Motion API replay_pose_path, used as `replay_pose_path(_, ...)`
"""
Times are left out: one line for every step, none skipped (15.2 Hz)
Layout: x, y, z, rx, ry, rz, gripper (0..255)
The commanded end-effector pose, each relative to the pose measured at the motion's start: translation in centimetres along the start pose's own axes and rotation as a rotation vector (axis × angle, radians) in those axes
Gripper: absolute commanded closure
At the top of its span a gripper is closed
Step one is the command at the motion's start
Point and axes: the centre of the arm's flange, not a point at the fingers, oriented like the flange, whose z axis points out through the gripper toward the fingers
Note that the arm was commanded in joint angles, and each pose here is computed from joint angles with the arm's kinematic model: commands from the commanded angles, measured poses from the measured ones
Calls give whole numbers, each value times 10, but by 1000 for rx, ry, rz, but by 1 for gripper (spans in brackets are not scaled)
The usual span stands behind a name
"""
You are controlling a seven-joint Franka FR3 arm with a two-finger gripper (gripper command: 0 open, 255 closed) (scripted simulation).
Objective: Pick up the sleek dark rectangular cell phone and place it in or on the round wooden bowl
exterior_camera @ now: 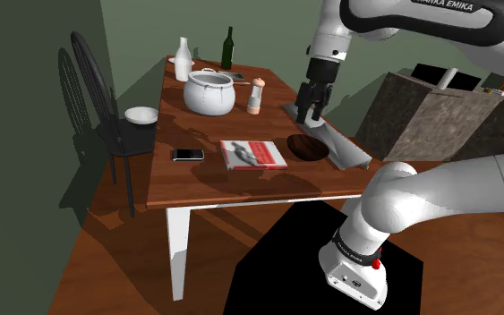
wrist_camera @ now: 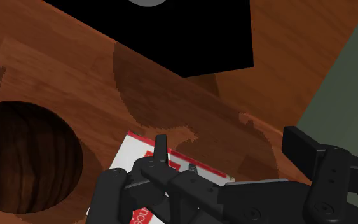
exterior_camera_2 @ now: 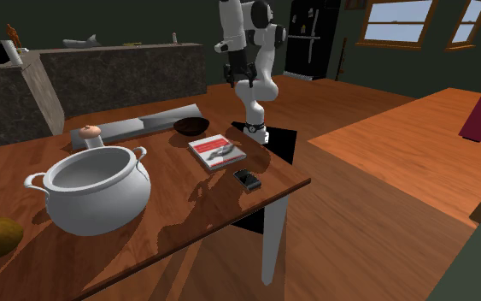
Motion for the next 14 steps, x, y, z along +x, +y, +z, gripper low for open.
replay_pose_path(0,0,0,0,0,0,0)
replay_pose_path(11,-1,6,-5,2,-25,0)
replay_pose_path(22,-2,13,-9,5,-51,0)
replay_pose_path(34,-3,19,-14,7,-76,0)
replay_pose_path(45,-5,25,-18,10,-102,0)
replay_pose_path(56,-7,31,-23,12,-127,0)
replay_pose_path(67,-9,38,-27,15,-153,0)
replay_pose_path(78,-11,44,-32,17,-178,0)
replay_pose_path(89,-14,50,-37,20,-203,0)
replay_pose_path(100,-17,56,-41,22,-229,0)
replay_pose_path(111,-20,62,-46,25,-254,0)
replay_pose_path(122,-24,68,-50,27,-280,0)
replay_pose_path(132,-27,75,-55,30,-305,0)
replay_pose_path(143,-31,81,-59,32,-330,0)
